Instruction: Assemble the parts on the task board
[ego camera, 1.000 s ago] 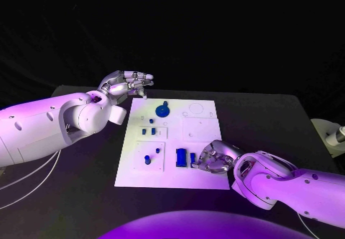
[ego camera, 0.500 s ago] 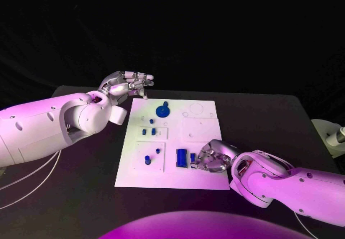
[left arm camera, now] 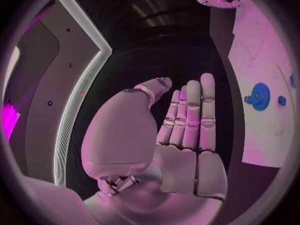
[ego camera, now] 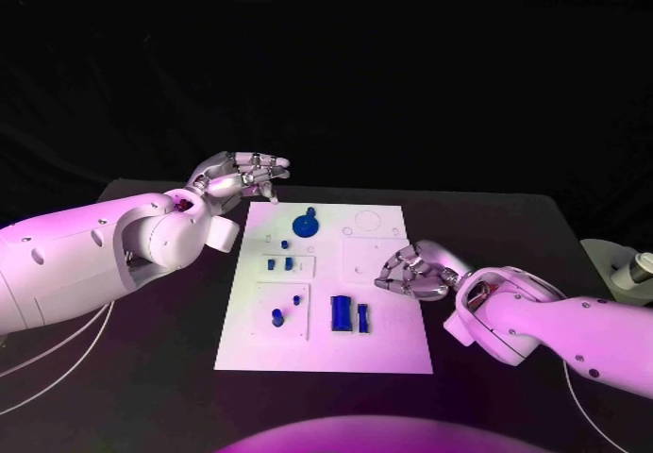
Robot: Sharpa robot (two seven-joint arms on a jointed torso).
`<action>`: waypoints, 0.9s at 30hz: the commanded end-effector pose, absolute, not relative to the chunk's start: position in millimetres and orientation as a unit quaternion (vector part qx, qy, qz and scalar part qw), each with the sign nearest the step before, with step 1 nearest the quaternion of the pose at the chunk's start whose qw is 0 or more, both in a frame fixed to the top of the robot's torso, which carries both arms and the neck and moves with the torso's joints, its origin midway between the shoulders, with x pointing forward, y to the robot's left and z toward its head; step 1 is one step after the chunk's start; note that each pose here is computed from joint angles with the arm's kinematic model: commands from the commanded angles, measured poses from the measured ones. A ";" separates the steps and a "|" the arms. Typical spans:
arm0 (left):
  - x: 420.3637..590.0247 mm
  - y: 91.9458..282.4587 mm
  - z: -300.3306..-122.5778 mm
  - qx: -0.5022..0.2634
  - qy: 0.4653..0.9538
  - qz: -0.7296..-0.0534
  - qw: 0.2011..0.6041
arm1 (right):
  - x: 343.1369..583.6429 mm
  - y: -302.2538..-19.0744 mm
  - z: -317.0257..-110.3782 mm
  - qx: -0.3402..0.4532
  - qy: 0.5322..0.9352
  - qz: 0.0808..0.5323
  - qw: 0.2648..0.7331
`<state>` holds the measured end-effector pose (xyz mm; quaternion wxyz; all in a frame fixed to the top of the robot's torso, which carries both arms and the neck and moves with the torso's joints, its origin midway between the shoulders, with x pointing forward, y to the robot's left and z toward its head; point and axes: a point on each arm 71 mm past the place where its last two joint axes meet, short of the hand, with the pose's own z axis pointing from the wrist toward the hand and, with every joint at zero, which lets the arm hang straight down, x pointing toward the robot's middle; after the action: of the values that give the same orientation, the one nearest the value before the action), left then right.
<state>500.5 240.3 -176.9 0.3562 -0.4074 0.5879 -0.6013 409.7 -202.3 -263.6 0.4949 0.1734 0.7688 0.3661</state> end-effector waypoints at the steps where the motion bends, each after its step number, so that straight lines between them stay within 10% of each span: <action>1: 501.0 241.4 -177.5 -0.414 0.570 -0.610 0.362 | 424.6 -207.5 -252.7 0.241 0.710 0.464 0.471; 14: 516.6 253.3 -197.6 -0.445 0.524 -0.590 0.423 | 506.8 -239.2 -242.7 0.366 0.611 0.517 0.475; 27: 523.4 250.3 -220.1 -0.461 0.532 -0.568 0.426 | 527.7 -237.1 -244.2 0.377 0.600 0.503 0.495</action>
<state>523.8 251.5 -220.8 0.4259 -0.4616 0.5325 -0.5674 528.2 -237.6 -244.4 0.4933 0.3768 0.6007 0.5038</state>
